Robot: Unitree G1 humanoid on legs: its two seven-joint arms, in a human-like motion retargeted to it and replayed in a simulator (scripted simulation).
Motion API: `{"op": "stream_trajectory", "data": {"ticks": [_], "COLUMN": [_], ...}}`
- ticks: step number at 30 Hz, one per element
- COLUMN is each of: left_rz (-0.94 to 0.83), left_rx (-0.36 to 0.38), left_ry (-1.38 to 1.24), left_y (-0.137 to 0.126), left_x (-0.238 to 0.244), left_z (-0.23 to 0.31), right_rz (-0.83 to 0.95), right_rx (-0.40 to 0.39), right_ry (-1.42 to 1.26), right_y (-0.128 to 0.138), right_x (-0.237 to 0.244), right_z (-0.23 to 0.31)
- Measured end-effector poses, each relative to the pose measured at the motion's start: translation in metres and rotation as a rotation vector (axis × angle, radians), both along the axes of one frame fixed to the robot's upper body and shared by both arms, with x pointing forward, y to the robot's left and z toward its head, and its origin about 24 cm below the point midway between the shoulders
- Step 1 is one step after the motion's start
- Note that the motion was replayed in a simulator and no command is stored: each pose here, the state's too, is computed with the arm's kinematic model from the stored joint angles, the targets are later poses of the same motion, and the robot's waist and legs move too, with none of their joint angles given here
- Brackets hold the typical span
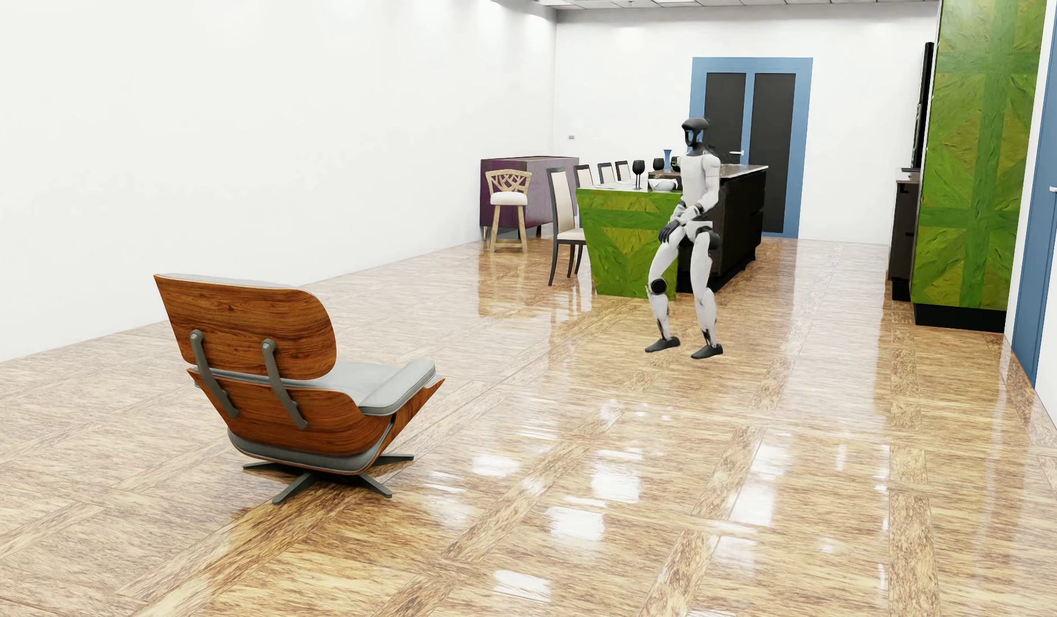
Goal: Move towards the dark armchair
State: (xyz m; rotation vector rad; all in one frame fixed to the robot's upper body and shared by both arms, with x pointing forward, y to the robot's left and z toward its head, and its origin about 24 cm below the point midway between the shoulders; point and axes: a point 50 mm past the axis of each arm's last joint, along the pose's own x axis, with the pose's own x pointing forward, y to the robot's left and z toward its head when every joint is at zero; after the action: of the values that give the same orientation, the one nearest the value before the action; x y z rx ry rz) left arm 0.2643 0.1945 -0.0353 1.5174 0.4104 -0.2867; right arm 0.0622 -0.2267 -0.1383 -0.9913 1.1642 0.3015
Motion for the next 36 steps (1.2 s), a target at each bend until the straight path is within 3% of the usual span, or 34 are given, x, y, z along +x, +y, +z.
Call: {"op": "stream_trajectory", "data": {"ticks": [4, 6, 8, 12, 13, 16, 18, 20, 23, 27, 30, 34, 36], "left_rz": [-0.156, -0.209, -0.195, -0.116, -0.034, 0.367, 0.536, 0.546, 0.357, 0.348, 0.314, 0.082, -0.017], "left_rx": [-0.253, -0.290, -0.272, -0.069, -0.066, -0.174, -0.163, -0.082, 0.048, 0.009, -0.025, -0.040, -0.095], "left_ry": [-0.208, -0.233, -0.163, 0.056, 0.119, 0.354, 0.531, 0.728, 0.973, 0.906, 0.721, 0.438, 0.268], "left_y": [-0.053, -0.062, -0.062, -0.051, -0.043, -0.007, 0.014, 0.026, 0.031, 0.025, 0.008, -0.029, -0.052], "left_x": [0.028, 0.020, 0.003, -0.036, -0.052, -0.117, -0.162, -0.199, -0.227, -0.212, -0.167, -0.078, -0.041], "left_z": [0.062, 0.069, 0.052, -0.009, -0.028, -0.080, -0.102, -0.115, -0.122, -0.121, -0.115, -0.081, -0.054], "right_rz": [-0.093, -0.082, -0.088, -0.057, -0.013, 0.131, 0.178, 0.181, 0.105, -0.067, -0.079, -0.057, -0.106], "right_rx": [0.029, 0.040, 0.041, 0.060, 0.057, 0.072, 0.088, 0.109, 0.120, 0.073, 0.042, 0.118, 0.138], "right_ry": [-0.030, -0.020, -0.008, -0.092, -0.125, -0.293, -0.438, -0.558, -0.586, -0.278, 0.045, 0.160, 0.138], "right_y": [0.006, 0.014, 0.022, 0.037, 0.038, 0.046, 0.048, 0.048, 0.037, 0.016, 0.019, 0.033, 0.035], "right_x": [-0.018, -0.019, -0.019, 0.005, 0.017, 0.064, 0.094, 0.115, 0.121, 0.075, 0.020, -0.023, -0.034], "right_z": [0.002, 0.000, -0.003, -0.001, 0.001, 0.021, 0.041, 0.060, 0.067, 0.025, -0.008, -0.018, -0.016]}}
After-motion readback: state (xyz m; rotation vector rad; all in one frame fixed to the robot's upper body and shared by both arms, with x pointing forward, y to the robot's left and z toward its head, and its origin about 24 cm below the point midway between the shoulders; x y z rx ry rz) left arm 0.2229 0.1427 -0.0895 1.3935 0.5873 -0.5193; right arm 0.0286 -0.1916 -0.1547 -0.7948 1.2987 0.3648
